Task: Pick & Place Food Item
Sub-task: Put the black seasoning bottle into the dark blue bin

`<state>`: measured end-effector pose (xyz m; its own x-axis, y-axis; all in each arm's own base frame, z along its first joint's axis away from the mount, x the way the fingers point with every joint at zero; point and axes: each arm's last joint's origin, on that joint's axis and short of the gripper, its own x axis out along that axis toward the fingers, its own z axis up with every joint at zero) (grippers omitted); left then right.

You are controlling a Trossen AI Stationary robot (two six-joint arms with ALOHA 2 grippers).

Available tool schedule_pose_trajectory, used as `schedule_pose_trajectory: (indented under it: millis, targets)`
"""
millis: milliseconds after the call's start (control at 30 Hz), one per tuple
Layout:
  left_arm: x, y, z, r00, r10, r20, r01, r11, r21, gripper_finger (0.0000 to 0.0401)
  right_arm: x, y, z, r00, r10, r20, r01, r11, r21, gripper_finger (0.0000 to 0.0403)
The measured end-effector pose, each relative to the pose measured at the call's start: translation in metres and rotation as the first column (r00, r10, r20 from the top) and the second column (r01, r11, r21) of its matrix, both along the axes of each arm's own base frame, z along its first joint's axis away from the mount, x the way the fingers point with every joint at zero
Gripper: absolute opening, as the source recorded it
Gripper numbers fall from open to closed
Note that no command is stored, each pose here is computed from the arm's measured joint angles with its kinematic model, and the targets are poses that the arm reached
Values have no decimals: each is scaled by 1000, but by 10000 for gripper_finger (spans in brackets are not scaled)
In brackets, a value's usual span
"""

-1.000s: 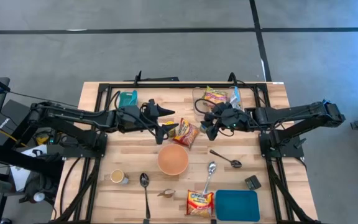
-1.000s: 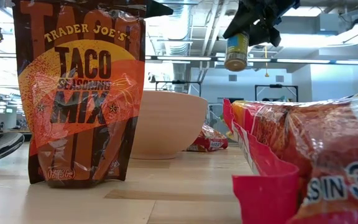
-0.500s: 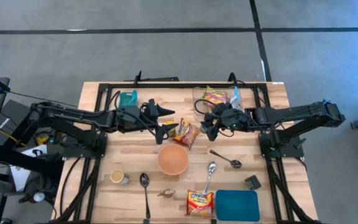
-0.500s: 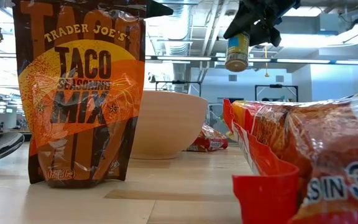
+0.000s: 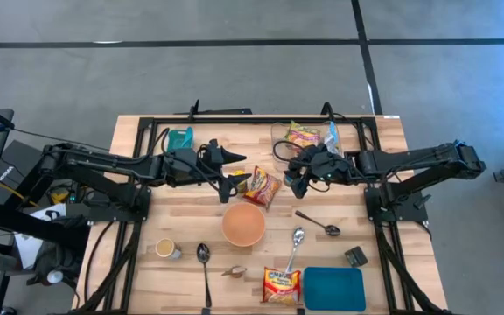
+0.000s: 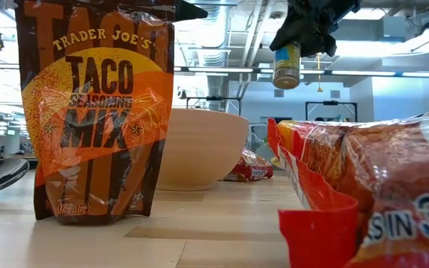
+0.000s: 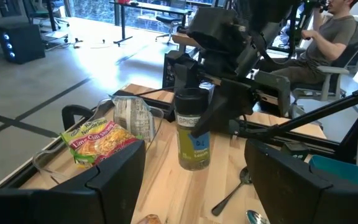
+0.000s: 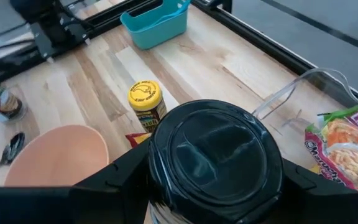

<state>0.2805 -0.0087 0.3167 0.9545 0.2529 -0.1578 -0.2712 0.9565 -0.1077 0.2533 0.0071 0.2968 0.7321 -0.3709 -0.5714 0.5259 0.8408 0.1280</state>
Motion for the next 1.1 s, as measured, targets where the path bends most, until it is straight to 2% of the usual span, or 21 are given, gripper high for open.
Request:
schedule_pose_trajectory:
  millis: [100, 267, 433, 533, 633, 867, 1100]
  targets:
    - [0, 0, 0, 1000, 0, 0, 0, 1000, 0, 271, 0, 10, 0, 996, 90, -16, -90, 996, -3, 199]
    - [0, 0, 0, 1000, 0, 0, 0, 1000, 0, 271, -3, 40, -1, 961, 275, -10, -274, 959, 79, 194]
    - [0, 0, 0, 1000, 0, 0, 0, 1000, 0, 271, -13, 76, -1, 940, 338, 30, -338, 923, 184, 217]
    - [0, 0, 0, 1000, 0, 0, 0, 1000, 0, 271, -21, 97, -1, 926, 375, 48, -376, 895, 241, 210]
    - [0, 0, 0, 1000, 0, 0, 0, 1000, 0, 271, -30, 114, -2, 916, 396, 55, -394, 868, 302, 192]
    - [0, 0, 0, 1000, 0, 0, 0, 1000, 0, 271, -51, 143, -4, 915, 401, 52, -380, 809, 448, 192]
    - [0, 0, 0, 1000, 0, 0, 0, 1000, 0, 271, -62, 155, -6, 923, 384, 34, -348, 792, 502, 206]
